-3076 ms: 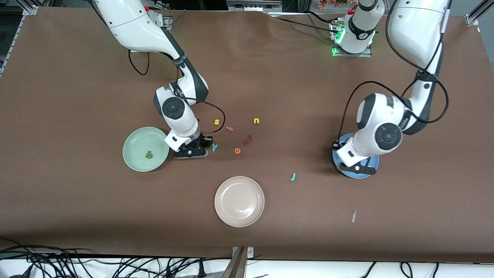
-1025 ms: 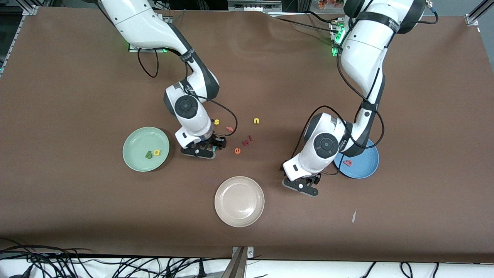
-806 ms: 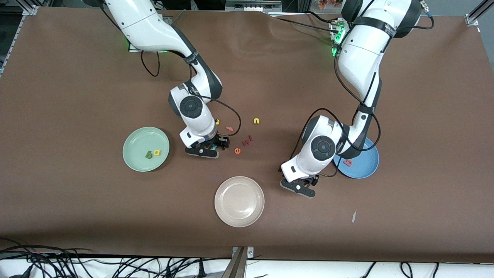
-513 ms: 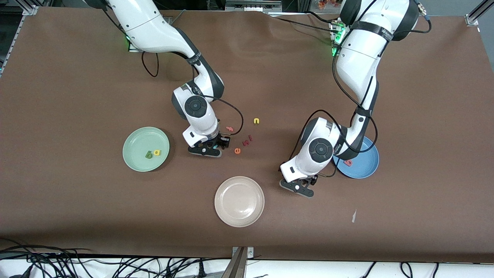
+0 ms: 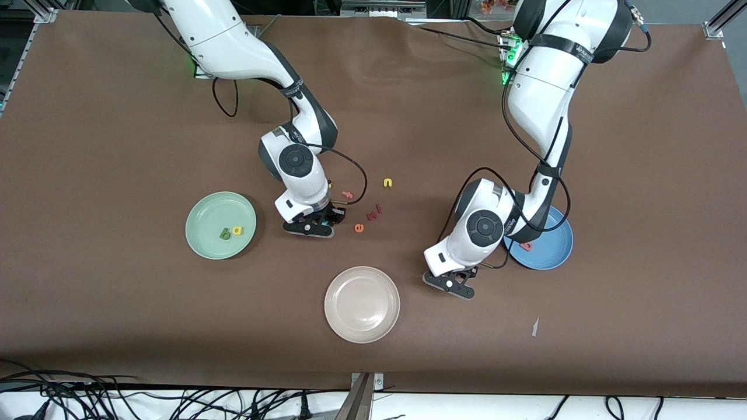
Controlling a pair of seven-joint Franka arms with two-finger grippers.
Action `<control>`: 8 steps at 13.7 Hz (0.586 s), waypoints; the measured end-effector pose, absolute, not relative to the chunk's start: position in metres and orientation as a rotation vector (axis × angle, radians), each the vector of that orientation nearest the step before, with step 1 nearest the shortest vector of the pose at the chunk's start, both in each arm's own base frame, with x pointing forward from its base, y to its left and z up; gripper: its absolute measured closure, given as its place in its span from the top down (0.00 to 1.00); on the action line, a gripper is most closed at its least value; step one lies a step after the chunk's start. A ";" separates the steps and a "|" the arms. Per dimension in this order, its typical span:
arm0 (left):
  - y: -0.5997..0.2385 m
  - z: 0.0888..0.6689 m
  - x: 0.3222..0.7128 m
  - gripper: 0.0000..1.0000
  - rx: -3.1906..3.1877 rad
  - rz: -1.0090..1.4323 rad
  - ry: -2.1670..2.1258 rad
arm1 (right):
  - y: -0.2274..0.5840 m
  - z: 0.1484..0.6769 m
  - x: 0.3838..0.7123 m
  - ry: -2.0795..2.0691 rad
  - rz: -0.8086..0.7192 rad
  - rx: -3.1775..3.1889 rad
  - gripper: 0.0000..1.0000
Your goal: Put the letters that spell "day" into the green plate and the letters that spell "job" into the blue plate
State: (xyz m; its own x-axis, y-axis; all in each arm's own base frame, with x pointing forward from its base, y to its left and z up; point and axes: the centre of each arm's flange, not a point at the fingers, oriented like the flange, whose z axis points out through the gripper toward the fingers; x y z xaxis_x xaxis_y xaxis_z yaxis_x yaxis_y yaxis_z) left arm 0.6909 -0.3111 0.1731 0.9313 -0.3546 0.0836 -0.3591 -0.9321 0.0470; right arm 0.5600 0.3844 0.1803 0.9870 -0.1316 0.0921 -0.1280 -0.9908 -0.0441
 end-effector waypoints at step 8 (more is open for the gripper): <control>-0.264 0.215 0.702 0.15 3.028 -0.084 -0.699 | 0.338 0.217 0.587 0.030 -0.134 -3.179 0.26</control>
State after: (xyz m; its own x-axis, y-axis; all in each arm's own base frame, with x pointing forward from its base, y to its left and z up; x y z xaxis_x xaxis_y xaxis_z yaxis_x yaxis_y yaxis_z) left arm 0.7025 -0.2636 0.2150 0.8974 -0.4388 -0.0452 -0.4371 -0.8984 0.0441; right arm 0.5873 0.3376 0.2173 0.9963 -0.0170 0.0846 -0.0204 -0.9990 0.0398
